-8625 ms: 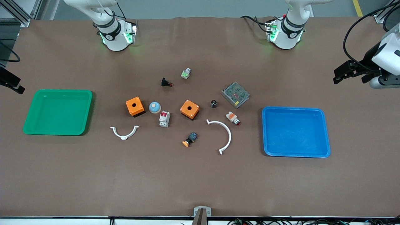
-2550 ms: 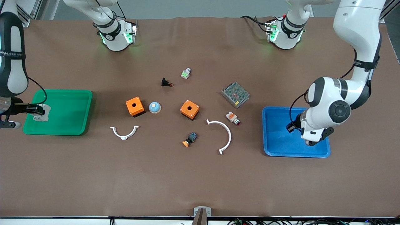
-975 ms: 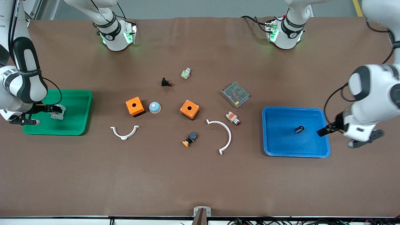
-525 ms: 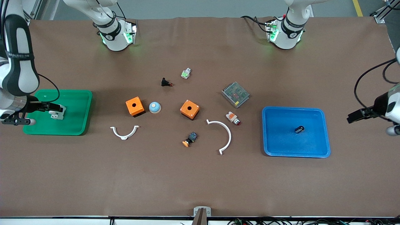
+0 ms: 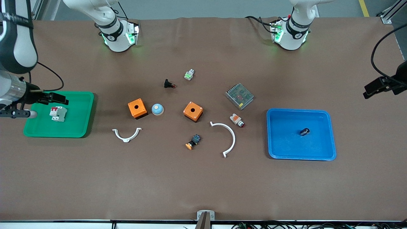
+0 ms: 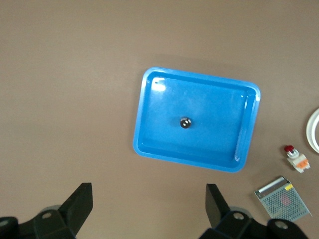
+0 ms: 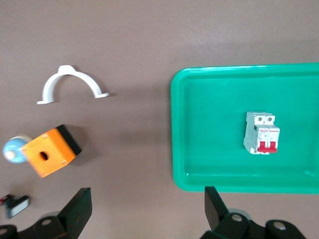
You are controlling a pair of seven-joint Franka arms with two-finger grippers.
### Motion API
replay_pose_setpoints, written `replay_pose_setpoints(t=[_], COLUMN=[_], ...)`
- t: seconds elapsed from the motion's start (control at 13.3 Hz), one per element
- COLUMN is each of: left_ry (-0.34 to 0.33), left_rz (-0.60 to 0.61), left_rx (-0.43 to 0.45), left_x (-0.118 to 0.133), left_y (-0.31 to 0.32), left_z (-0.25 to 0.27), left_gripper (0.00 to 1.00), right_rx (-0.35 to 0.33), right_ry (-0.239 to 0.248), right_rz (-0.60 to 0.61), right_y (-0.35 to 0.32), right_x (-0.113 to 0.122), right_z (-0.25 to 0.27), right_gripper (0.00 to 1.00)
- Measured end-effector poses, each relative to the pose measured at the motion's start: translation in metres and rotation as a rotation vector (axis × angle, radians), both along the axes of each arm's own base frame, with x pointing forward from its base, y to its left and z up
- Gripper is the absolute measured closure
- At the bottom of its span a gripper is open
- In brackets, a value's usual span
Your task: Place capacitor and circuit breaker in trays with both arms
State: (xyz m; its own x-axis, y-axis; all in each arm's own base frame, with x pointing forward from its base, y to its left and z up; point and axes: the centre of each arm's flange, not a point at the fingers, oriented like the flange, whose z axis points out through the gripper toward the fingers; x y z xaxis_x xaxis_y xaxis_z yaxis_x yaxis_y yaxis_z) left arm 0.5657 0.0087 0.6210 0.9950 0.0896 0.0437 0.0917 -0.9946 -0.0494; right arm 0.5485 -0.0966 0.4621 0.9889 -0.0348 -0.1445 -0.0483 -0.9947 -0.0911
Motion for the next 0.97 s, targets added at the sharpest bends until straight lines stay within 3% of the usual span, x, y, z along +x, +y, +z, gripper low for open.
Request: replay_pose_setpoints(t=[0.15, 0.45, 0.67, 0.97], left_ry=[0.012, 0.028, 0.026, 0.015], left_rz=[-0.043, -0.067, -0.077, -0.087], left_rx=[0.003, -0.024, -0.033, -0.034], left_x=[-0.009, -0.031, -0.047, -0.052], left_y=[-0.025, -0.047, -0.053, -0.057], left_z=[0.004, 0.004, 0.011, 0.018], left_gripper=[0.00, 0.00, 0.00, 0.00], right_rx=[-0.028, -0.074, -0.084, -0.086], right_ry=[-0.025, -0.126, -0.174, -0.182], right_rz=[0.031, 0.062, 0.057, 0.062], right_y=[0.006, 0.021, 0.018, 0.021], right_x=[0.008, 0.016, 0.017, 0.018], right_z=[0.055, 0.143, 0.167, 0.171], right_gripper=[0.00, 0.00, 0.00, 0.00])
